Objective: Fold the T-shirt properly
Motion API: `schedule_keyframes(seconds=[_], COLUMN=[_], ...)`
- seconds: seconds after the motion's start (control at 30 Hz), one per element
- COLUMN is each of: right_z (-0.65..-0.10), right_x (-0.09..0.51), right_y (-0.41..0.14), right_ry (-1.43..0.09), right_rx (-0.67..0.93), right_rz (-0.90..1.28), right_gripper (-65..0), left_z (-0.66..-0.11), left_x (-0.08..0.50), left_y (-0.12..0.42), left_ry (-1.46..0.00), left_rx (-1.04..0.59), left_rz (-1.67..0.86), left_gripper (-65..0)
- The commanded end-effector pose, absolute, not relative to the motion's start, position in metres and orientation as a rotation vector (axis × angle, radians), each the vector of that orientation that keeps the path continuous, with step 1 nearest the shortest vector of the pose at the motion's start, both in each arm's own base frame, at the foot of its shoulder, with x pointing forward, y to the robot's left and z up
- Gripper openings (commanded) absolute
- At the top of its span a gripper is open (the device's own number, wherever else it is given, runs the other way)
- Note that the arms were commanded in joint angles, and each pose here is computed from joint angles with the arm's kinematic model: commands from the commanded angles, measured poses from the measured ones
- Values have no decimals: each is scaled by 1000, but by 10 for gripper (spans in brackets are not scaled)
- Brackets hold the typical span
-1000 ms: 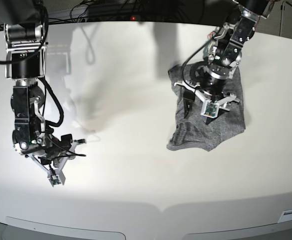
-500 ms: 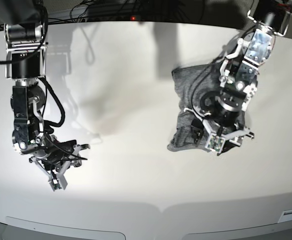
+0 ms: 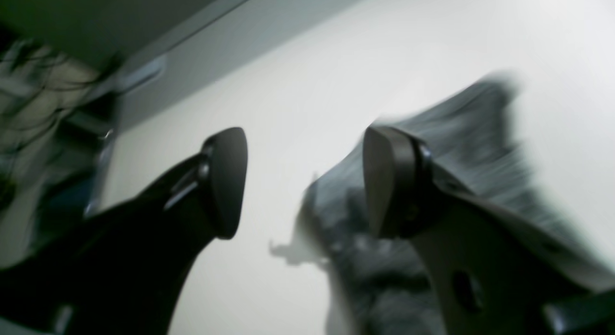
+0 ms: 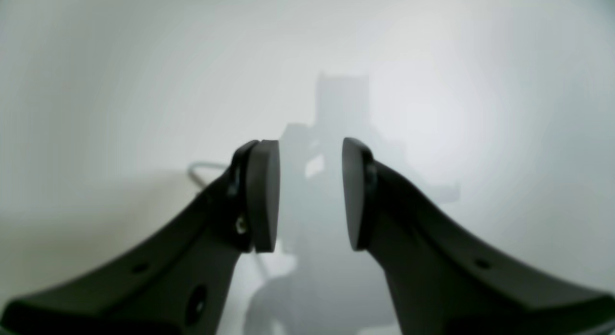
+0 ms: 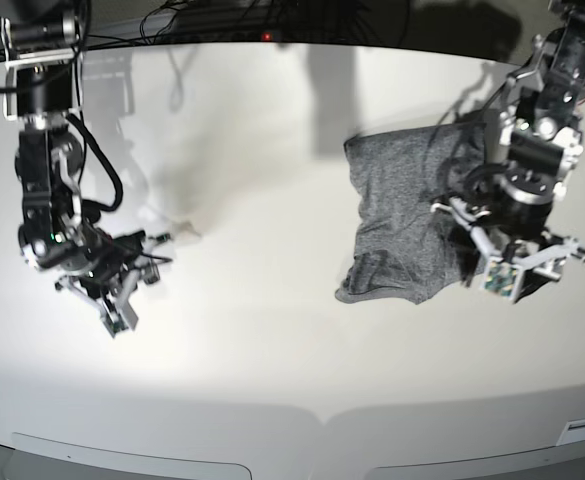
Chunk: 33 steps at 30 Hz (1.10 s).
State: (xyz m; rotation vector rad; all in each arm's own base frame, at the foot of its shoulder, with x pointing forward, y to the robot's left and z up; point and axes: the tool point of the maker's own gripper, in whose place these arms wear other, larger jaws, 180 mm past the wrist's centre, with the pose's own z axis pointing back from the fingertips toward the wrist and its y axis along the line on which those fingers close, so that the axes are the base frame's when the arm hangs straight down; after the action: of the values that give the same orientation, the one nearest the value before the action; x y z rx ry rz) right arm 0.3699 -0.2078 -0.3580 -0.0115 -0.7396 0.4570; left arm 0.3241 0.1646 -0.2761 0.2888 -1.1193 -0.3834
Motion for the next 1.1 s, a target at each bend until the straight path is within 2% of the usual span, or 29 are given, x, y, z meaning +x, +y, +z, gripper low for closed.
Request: schedule_keyframes(seconds=[0.0,0.1,0.2,0.3,0.43,0.57,0.83,0.97,1.07], right_z=[-338,-337,-327,-311,-292,-285,-270,-260,-260], right_x=[374,347,324,299,260,215,132,98,69], right_y=[-212,-215,-223,-236,-257,-269,-282,-309,-318], right_ry=[-796,-777,-785,-800,-798,-741,-623,-564,-502], right_rx=[-37,-58,-55,-52,-64,-56,-73,-170,-185], right_rz=[480,501,464,406,363,357,257,177,120], right_gripper=[-429,-429,-429,-429,-429,-429,-429,-429,-429], left_z=[-255,-259,-273,-296,-318,-335,-346,-338,-337], left_x=[326,304,279,246,199,153,71,45,30], left_y=[178,201,203,203,210,217,240,250,252], left_ry=[-1175,-1122,-1054,-950,-818,-695,-499,-459,-430], left_rx=[335,375,346,330,386,389,497,579,591], left_rz=[-363,-349,-361,-397,-472,-449,-496,-549,-533], left_gripper=[-277,-277,-277,-277,-277,-277,-277,-277,-277])
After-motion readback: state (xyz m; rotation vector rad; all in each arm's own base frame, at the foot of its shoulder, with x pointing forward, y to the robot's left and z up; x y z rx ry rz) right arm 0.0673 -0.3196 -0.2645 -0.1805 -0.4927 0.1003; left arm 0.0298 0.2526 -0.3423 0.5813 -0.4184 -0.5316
